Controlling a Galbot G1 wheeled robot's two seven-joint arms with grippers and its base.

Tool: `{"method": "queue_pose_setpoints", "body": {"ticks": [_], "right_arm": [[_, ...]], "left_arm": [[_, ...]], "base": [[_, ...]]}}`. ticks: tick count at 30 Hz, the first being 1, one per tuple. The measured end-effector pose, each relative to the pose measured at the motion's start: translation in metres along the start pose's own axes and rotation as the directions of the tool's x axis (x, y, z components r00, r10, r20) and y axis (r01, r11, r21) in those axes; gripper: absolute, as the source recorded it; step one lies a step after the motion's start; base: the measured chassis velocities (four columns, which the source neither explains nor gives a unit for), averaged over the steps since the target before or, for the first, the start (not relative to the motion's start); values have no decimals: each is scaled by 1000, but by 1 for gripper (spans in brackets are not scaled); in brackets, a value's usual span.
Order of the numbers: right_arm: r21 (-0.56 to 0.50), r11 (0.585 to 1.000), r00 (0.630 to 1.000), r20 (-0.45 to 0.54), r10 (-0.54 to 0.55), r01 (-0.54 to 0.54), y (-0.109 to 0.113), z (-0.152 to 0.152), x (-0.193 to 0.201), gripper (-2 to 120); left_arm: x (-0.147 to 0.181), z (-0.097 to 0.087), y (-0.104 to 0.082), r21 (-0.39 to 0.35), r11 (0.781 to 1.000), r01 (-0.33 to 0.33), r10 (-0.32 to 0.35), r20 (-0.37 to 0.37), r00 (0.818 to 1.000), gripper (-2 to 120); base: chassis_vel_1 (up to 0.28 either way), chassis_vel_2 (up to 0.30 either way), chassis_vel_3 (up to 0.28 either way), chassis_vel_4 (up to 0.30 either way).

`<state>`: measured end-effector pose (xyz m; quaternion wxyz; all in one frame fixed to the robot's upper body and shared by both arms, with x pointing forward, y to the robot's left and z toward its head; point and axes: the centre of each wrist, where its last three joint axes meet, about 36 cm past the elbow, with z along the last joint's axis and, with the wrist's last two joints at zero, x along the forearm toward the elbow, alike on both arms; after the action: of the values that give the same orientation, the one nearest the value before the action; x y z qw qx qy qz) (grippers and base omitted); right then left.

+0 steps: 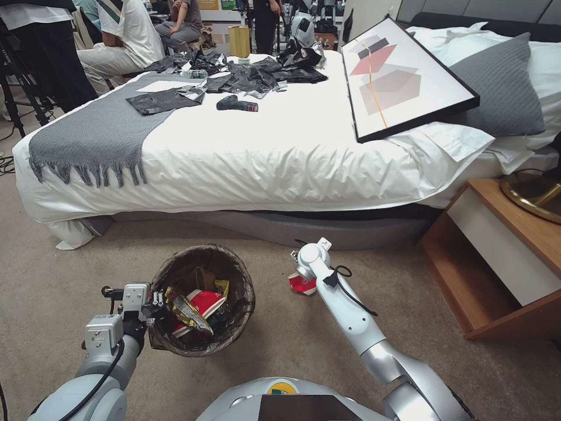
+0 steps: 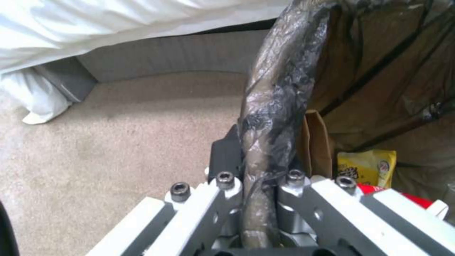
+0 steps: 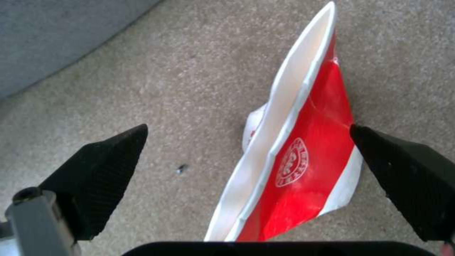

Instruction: Pick up the trash bin, then pick up the garbage from the floor and place it into the trash bin.

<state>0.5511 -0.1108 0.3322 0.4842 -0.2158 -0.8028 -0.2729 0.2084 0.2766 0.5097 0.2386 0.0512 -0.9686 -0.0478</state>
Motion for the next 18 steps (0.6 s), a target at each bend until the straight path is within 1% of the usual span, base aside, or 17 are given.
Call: {"method": "queue_pose_setpoints", "body": {"ticks": [11,18], "right_arm": [[14,999,999,8,53,-53,-1,8,-20,100],[18,997,997,14,72,-73,-5,12,-25,100]], "left_arm": [[0,0,0,-1,1000,-4,4,1,1000,2],[-1,-2,0,1,1000,-12,12,4,1000,2]], "base": [[0,0,0,0],[0,0,0,0]]}}
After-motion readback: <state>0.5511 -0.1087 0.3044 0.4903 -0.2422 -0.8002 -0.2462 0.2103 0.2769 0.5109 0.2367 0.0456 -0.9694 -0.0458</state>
